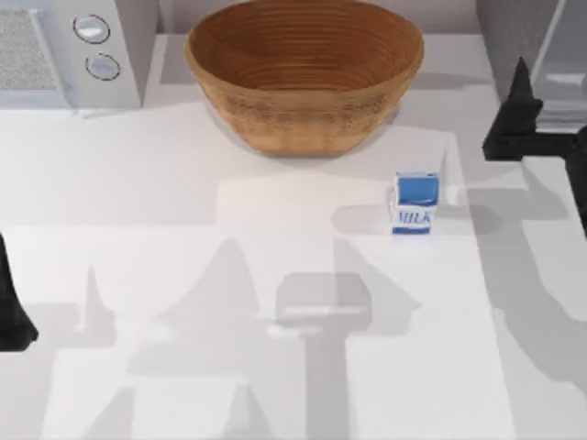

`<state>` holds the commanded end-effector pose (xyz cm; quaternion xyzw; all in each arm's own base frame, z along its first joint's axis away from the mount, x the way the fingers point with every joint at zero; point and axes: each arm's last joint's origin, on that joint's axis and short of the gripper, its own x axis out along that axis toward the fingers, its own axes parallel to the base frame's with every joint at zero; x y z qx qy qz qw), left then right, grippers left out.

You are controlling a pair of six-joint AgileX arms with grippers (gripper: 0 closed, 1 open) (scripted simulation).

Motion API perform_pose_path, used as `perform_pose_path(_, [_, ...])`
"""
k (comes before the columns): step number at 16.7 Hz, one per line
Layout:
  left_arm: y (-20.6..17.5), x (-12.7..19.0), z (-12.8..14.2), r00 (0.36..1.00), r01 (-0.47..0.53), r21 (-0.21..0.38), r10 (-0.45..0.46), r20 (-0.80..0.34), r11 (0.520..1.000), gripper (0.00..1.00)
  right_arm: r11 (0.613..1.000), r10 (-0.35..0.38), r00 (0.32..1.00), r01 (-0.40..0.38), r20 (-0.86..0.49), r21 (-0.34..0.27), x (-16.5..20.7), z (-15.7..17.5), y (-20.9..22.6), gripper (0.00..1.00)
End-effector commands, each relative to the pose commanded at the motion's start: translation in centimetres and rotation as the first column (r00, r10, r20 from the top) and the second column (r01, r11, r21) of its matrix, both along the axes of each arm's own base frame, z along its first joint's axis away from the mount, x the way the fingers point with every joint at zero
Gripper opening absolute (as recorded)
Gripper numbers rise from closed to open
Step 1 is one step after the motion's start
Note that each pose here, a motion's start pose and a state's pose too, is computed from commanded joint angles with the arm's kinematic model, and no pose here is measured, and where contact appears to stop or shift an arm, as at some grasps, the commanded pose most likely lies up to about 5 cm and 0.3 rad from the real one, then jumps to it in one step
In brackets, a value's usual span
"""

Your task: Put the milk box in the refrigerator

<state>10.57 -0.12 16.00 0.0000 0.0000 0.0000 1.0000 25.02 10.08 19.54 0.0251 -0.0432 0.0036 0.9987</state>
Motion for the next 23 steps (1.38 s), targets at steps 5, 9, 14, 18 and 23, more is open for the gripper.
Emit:
perform_pose_path(5, [0.0,0.0,0.0,1.000,0.000,0.000,0.000,0.000,1.000,1.00,1.000,-0.005,1.000,0.005,-0.029,-0.006,2.9,-7.2,5.8,1.00])
perform_pose_path(9, [0.0,0.0,0.0,1.000,0.000,0.000,0.000,0.000,1.000,1.00,1.000,-0.011,0.998,0.010,-0.058,-0.024,2.5,-13.6,8.8,1.00])
perform_pose_path(14, [0.0,0.0,0.0,1.000,0.000,0.000,0.000,0.000,1.000,1.00,0.999,-0.018,0.996,0.014,-0.083,-0.047,1.0,-18.8,10.1,1.00])
perform_pose_path(18, [0.0,0.0,0.0,1.000,0.000,0.000,0.000,0.000,1.000,1.00,0.999,-0.019,0.996,0.015,-0.086,-0.050,0.8,-19.4,10.1,1.00])
perform_pose_path(23, [0.0,0.0,0.0,1.000,0.000,0.000,0.000,0.000,1.000,1.00,0.999,-0.011,0.994,0.006,-0.104,-0.046,1.7,-20.0,10.4,1.00])
